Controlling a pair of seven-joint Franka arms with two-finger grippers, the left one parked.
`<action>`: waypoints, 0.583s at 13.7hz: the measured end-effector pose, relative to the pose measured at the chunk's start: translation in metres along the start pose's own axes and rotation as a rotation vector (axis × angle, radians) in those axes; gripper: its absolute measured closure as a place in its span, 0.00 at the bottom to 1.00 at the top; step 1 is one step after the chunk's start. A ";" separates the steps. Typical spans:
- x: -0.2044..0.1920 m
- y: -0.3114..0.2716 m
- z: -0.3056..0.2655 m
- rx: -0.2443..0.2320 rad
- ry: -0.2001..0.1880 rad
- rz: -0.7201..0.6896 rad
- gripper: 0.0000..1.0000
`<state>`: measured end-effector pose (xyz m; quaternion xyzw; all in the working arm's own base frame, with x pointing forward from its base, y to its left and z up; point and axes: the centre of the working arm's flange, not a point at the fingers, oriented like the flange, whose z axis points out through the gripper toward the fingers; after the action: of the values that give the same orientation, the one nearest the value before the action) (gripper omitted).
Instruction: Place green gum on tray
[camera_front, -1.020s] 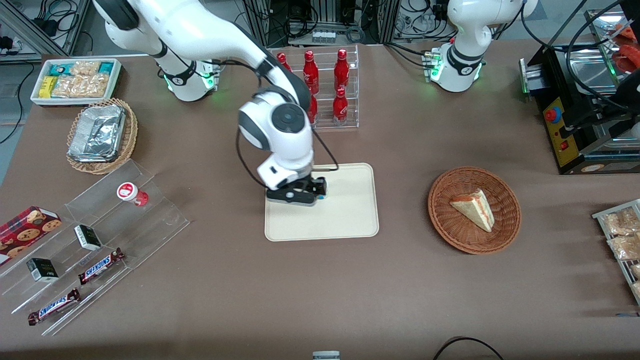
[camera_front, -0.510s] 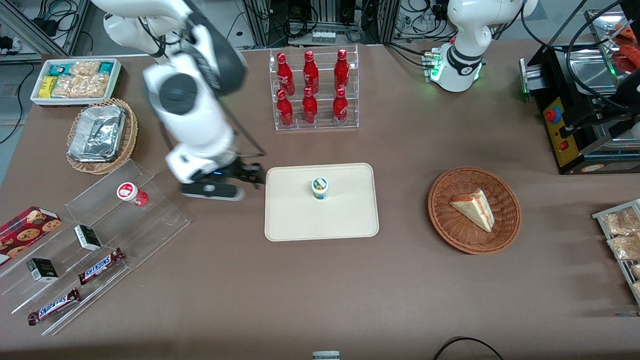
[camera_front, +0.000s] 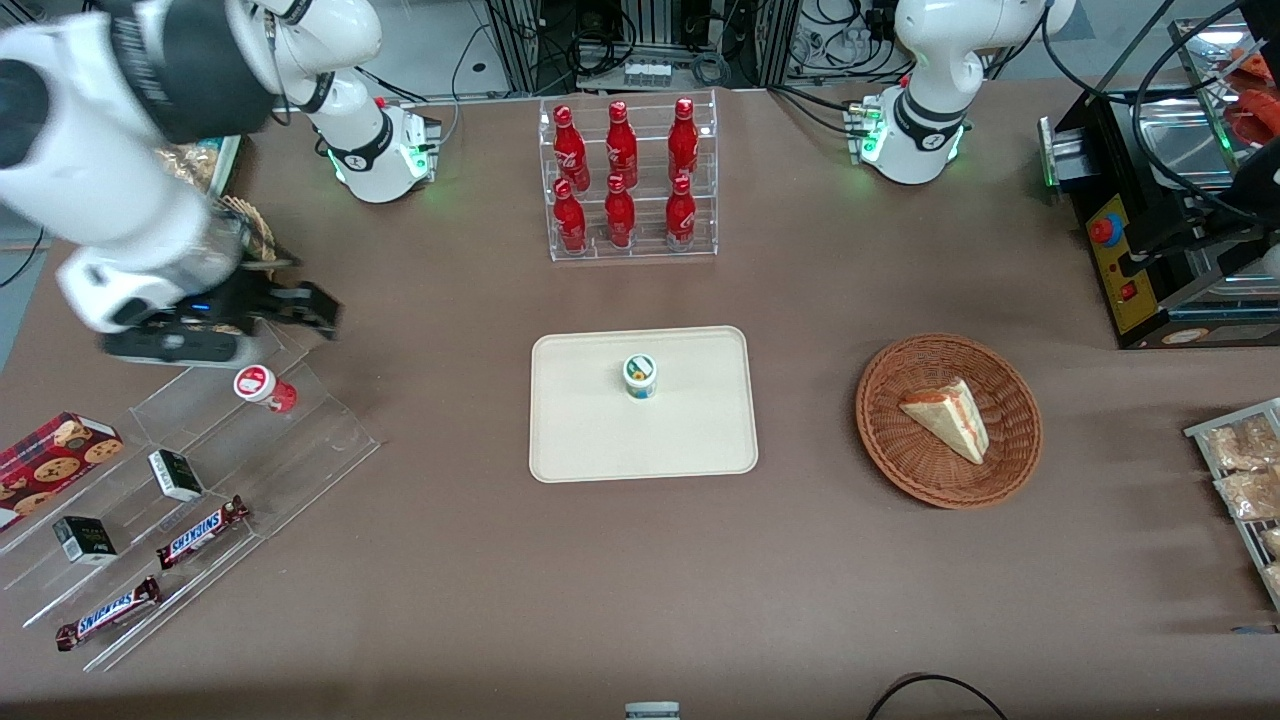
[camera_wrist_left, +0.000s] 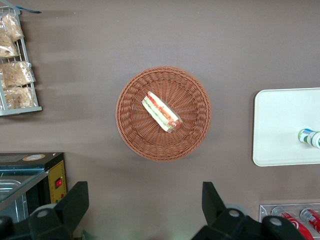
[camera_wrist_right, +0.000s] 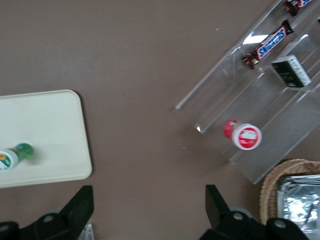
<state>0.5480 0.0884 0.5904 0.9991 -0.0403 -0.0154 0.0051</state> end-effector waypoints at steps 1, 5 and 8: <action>0.002 0.029 -0.004 0.031 -0.007 -0.003 0.00; 0.000 0.119 -0.012 0.079 -0.027 0.017 0.00; -0.005 0.127 -0.018 0.082 -0.028 0.022 0.00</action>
<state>0.5329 -0.0374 0.6104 0.9976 -0.0517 -0.0278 -0.0361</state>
